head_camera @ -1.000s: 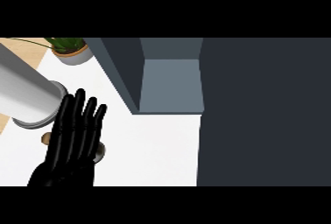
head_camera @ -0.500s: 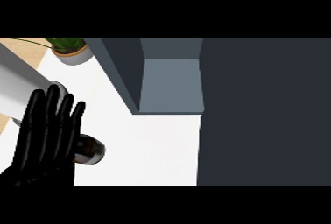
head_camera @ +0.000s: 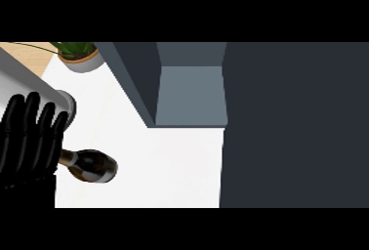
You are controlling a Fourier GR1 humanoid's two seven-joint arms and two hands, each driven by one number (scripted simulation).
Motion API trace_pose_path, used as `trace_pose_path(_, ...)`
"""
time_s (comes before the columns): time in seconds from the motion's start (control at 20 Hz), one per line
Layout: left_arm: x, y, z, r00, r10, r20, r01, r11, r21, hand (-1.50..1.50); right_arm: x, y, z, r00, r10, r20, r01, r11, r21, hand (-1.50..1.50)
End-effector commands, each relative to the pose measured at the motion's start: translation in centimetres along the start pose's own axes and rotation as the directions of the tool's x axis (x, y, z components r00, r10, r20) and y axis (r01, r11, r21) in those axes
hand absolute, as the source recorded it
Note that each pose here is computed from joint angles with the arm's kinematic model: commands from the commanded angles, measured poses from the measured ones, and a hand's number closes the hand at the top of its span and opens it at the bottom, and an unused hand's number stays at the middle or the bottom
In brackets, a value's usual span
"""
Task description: Pick up the wine, place it into the cabinet and close the cabinet
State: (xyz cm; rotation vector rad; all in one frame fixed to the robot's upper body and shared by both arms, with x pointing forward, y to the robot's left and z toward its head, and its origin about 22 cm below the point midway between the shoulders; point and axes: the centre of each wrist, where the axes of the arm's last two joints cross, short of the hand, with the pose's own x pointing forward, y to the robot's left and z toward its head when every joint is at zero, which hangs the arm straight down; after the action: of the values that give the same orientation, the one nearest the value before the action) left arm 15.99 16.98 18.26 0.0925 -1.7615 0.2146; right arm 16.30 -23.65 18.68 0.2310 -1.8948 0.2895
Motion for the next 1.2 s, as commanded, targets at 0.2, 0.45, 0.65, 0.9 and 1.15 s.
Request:
trace_pose_path(0.2,1.9,3.5,1.2,0.998,0.039,0.044,-0.041,0.998,0.050,-1.50,3.3,0.8,2.5,0.999,-0.008,0.038,0.006,0.999,0.039,-1.50)
trace_pose_path(0.45,-0.2,4.9,0.6,0.999,0.051,-0.021,-0.049,0.997,0.055,-1.50,1.9,1.3,2.2,0.998,-0.036,0.047,0.035,0.999,0.011,-1.50)
trace_pose_path(0.65,-1.7,7.4,-0.5,0.998,0.057,-0.036,-0.053,0.995,0.089,-1.50,3.2,0.4,2.6,0.999,-0.020,0.049,0.019,1.000,0.025,-1.50)
trace_pose_path(0.9,-3.5,8.8,-0.8,0.991,0.085,-0.107,-0.078,0.994,0.073,-1.50,3.0,0.9,2.8,0.999,-0.012,0.048,0.011,1.000,0.011,-1.50)
trace_pose_path(1.15,-6.1,10.6,-1.7,0.989,0.071,-0.131,-0.061,0.995,0.074,-1.50,1.8,0.7,2.4,0.999,-0.017,0.035,0.017,1.000,0.017,-1.50)
